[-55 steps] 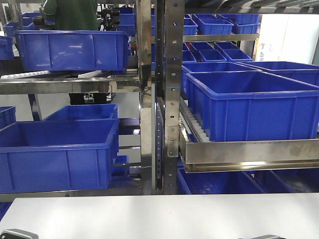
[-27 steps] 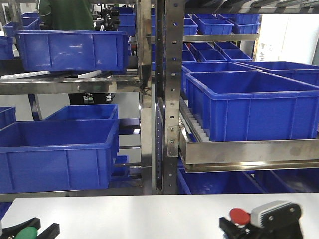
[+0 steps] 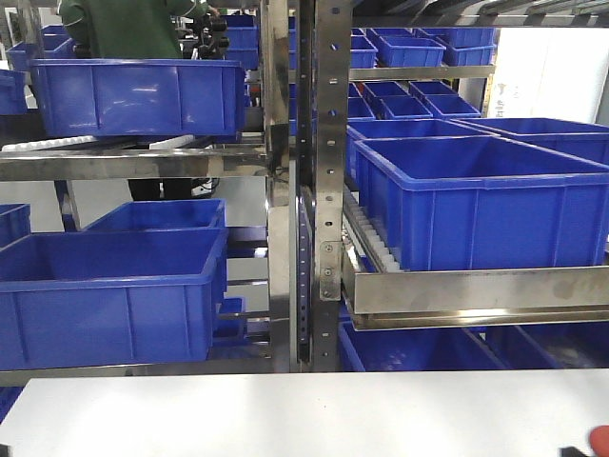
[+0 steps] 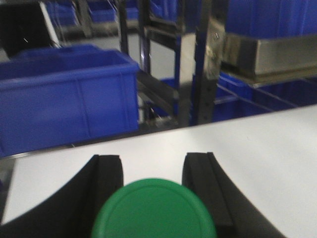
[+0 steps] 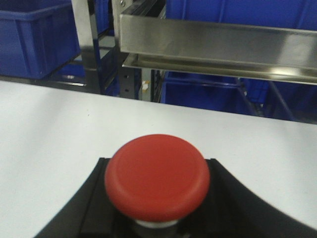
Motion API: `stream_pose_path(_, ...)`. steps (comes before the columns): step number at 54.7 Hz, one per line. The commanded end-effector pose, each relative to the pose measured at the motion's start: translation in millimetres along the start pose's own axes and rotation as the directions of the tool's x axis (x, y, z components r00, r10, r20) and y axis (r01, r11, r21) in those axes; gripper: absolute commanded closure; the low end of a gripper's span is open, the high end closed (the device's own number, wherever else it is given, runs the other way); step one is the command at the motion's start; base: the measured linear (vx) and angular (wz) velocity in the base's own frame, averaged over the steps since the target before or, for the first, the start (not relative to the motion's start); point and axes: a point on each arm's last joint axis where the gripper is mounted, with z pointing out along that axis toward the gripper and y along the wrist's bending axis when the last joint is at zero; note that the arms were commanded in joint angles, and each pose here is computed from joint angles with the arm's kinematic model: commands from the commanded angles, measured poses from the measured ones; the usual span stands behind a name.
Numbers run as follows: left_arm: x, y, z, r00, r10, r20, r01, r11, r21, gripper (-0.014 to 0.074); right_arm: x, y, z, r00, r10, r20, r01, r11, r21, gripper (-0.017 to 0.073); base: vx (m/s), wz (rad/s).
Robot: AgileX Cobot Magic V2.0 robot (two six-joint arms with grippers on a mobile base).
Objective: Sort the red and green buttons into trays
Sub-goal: 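Close both grippers on the buttons and lift them off the table, then drive the base to the green and red trays holding both buttons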
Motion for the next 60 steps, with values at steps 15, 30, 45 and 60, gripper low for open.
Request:
stream_pose_path(15,-19,-1.7,-25,0.989,0.038,0.141,-0.036,0.999,-0.014,0.0594,-20,-1.2,-27,0.985,-0.001,0.175,0.002,1.000,-0.003,0.0567,0.00,0.00)
stream_pose_path(30,-19,-1.6,-24,0.990,0.038,0.139,-0.036,0.999,-0.015,0.0594,-20,-1.2,-27,0.985,-0.001,0.175,0.002,1.000,-0.003,0.0567,0.00,0.00)
stream_pose_path(45,-19,-1.6,-24,0.990,0.038,0.139,-0.036,0.999,-0.015,0.0594,-20,-1.2,-27,0.984,-0.001,0.176,0.002,1.000,-0.003,0.0567,0.00,0.00)
stream_pose_path(60,-19,-1.6,-24,0.990,0.038,0.139,-0.036,0.999,-0.015,0.0594,-20,-1.2,-27,0.984,-0.001,0.176,0.002,1.000,-0.003,0.0567,-0.04,0.23)
